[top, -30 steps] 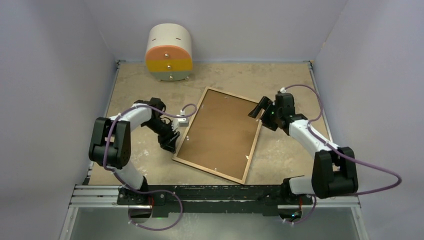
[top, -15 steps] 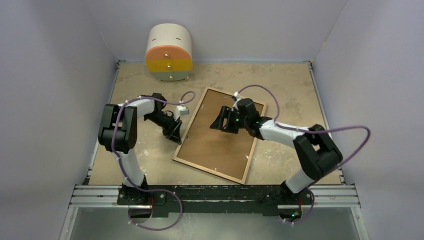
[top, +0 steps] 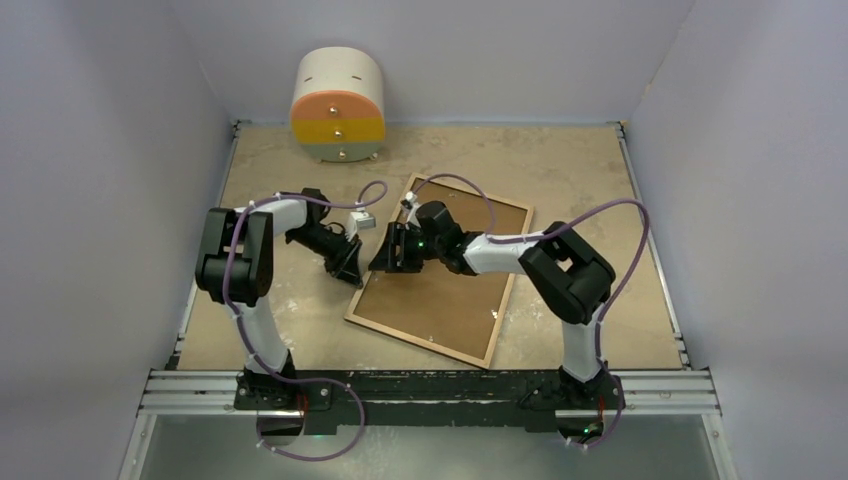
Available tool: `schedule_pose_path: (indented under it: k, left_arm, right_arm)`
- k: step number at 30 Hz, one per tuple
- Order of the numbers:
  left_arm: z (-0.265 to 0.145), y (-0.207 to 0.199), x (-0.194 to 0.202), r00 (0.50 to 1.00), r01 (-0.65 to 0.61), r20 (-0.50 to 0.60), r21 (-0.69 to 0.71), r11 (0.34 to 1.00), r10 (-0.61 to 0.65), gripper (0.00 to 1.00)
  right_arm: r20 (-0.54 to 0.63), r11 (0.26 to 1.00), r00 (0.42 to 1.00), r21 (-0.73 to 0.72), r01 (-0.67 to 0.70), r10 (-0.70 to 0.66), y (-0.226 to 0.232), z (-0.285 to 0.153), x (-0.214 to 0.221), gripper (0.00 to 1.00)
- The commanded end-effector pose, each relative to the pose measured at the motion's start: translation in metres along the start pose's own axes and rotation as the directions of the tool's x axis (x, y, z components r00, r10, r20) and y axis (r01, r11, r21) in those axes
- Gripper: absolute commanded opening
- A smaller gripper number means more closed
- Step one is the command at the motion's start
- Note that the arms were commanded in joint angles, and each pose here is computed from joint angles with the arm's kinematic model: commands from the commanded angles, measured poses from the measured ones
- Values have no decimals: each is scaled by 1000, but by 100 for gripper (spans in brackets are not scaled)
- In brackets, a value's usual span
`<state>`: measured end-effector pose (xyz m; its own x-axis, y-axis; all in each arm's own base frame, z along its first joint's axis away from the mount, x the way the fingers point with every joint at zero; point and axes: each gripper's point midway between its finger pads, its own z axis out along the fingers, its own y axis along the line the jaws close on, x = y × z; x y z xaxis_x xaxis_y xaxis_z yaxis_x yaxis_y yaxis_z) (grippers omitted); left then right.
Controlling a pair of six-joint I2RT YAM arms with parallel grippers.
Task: Put the photo into the frame
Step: Install the photo frame at the center of the board.
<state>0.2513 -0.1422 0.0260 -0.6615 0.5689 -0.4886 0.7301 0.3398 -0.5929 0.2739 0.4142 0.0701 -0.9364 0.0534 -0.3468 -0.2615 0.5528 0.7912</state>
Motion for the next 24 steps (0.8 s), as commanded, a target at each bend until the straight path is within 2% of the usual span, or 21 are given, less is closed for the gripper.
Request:
schedule_pose_path:
  k: [1,24]
  left_arm:
    - [5,8,5,999,-51,-1,-25,998,51,22]
    - [4,12,10,997,-70,-18,-51,996,69,18]
  right_arm:
    - [-4,999,1000,-39,12,-12,15,12,-3,60]
    - [-59,999,998,-33,-10,8,8,36,15,53]
